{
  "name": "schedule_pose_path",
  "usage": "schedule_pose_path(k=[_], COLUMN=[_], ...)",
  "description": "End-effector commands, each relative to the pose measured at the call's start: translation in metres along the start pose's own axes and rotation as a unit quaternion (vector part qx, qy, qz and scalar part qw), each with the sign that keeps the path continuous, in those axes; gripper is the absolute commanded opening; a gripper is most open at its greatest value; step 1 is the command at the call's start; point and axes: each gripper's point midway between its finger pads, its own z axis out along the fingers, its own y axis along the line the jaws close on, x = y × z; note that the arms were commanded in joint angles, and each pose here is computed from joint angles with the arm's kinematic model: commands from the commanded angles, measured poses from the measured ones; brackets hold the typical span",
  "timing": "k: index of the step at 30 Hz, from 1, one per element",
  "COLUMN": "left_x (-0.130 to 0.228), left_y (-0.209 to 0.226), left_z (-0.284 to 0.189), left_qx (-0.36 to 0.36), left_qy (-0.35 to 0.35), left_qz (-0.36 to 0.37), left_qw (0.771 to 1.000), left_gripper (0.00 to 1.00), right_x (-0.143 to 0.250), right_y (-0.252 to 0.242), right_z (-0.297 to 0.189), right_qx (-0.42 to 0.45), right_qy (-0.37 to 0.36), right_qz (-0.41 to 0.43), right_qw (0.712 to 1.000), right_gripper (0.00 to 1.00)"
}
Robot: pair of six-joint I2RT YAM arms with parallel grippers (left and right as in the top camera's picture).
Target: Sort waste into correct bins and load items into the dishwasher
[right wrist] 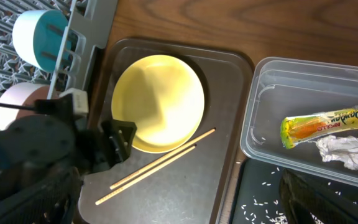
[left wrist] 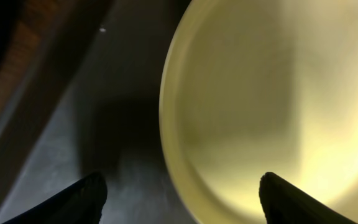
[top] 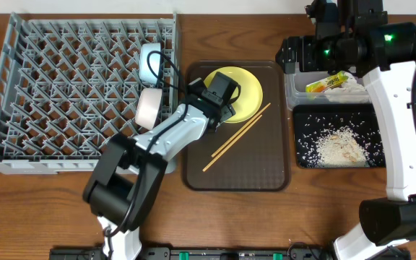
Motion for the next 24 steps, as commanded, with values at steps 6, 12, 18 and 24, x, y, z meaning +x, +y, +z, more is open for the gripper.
schedule_pose_path(k=[6,12,18,24], left_x=[0.005,0.015,0.018,0.015], left_y=[-0.002,-0.002,0.003,0.000], left_z=[0.027,0.047,0.055,0.052], left_qx=[0.000,0.005,-0.005,0.001], left_qy=[0.007,0.024,0.028,0.025], left_qz=[-0.030,-0.029,-0.029,-0.028], left_qw=[1.000,0.999,0.999,0.999], left_gripper=[0.72,0.47,0.08,0.07], right_x=[0.001,0.001,0.001,0.001], right_y=[0.003,0.003,0.003,0.003], right_z=[0.003,0.003,0.003,0.003], right_qx=[-0.001,-0.001,-0.001,-0.001], right_qy=[0.003,0.003,0.003,0.003], right_qz=[-0.003,-0.003,-0.003,-0.003], right_qw=[1.000,1.000,1.000,1.000], right_gripper=[0.99,0.99,0.99,0.99])
